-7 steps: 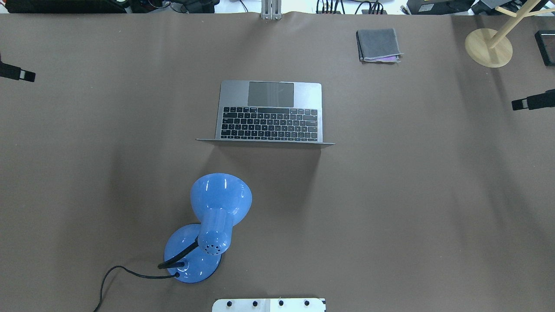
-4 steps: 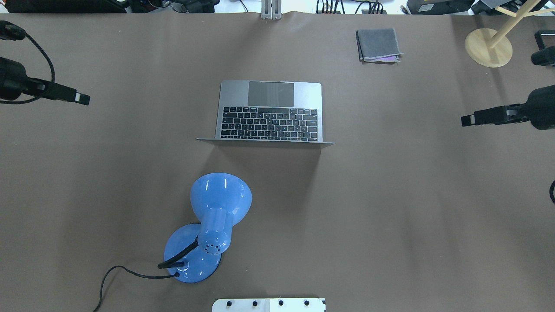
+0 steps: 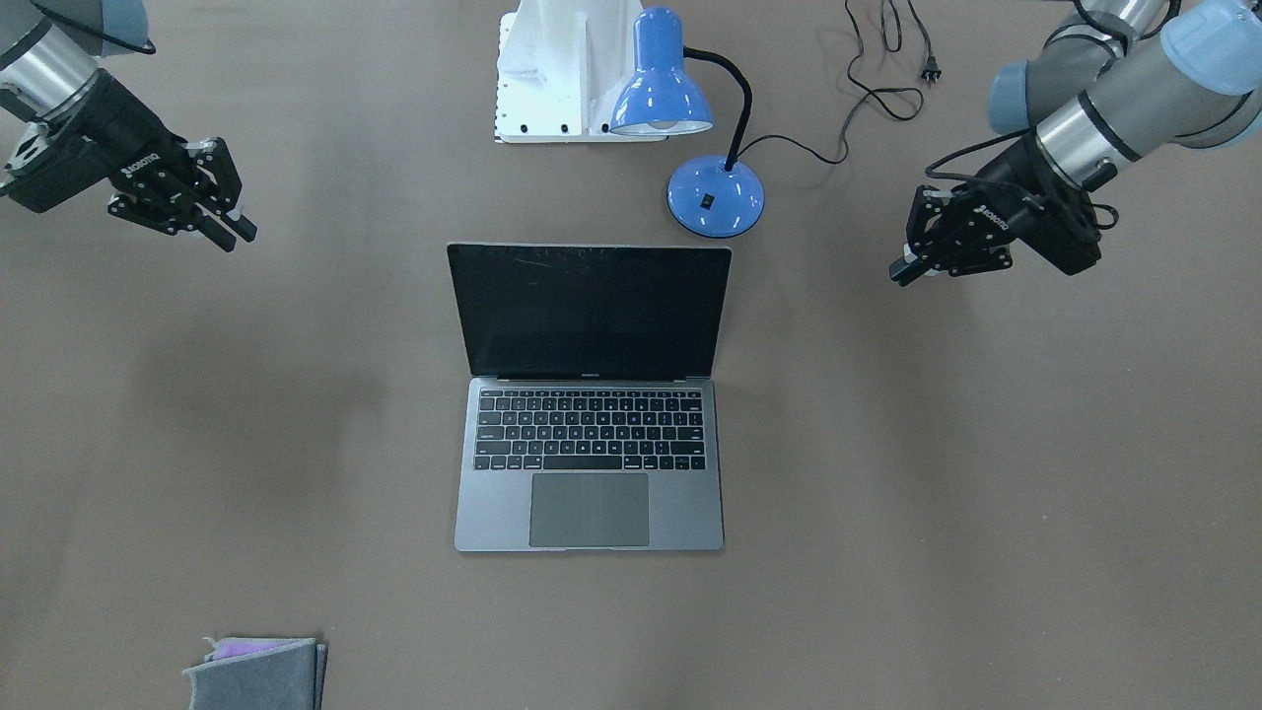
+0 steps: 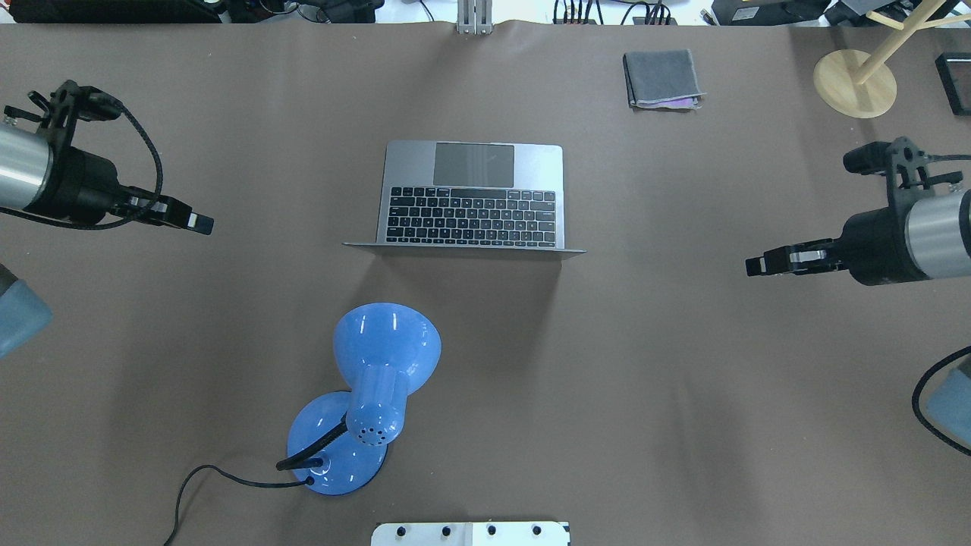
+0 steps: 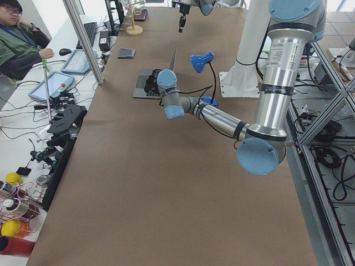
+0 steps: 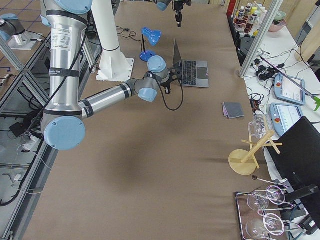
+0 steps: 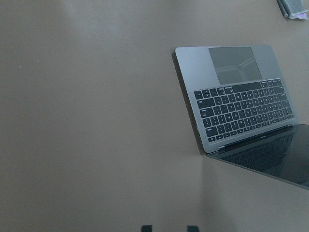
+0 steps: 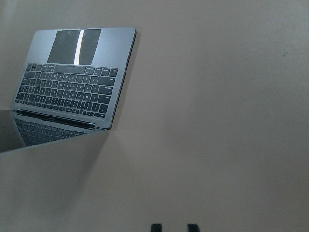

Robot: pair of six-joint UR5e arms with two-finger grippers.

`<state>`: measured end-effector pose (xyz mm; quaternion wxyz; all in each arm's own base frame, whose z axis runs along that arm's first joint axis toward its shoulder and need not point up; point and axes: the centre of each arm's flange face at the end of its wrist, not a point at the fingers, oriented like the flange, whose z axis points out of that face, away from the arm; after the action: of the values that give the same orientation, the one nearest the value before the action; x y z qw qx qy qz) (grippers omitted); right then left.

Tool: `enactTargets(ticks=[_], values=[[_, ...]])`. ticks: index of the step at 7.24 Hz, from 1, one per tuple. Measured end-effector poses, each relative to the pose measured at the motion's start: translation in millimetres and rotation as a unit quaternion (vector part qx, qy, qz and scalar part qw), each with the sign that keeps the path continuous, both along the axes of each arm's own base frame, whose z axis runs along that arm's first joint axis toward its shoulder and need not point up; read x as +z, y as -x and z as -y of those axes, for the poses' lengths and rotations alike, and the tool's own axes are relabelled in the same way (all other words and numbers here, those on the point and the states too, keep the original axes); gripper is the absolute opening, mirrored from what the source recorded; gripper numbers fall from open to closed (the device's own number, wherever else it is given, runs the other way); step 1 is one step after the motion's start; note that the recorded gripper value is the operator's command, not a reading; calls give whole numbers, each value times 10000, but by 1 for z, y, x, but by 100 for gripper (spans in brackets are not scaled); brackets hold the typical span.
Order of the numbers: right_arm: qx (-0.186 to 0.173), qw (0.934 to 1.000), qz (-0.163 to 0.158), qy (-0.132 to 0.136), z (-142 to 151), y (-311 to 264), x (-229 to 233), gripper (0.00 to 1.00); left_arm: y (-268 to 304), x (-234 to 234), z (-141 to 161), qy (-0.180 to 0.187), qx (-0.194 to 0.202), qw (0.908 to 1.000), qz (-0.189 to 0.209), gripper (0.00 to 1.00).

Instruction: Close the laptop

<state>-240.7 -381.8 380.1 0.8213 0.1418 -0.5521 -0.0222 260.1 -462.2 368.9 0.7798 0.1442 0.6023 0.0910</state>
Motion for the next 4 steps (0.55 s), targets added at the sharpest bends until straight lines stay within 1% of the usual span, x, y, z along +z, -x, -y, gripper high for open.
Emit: enactTargets(ticks=[2,4], values=[[-20,10000,48,47,-23,30,-13,0,-28,-7,-22,264,223,9992,-208,0],[-6,9999,130,97,-41,53,-25,0,-59,-14,-46,403,433,9975,-375,0]])
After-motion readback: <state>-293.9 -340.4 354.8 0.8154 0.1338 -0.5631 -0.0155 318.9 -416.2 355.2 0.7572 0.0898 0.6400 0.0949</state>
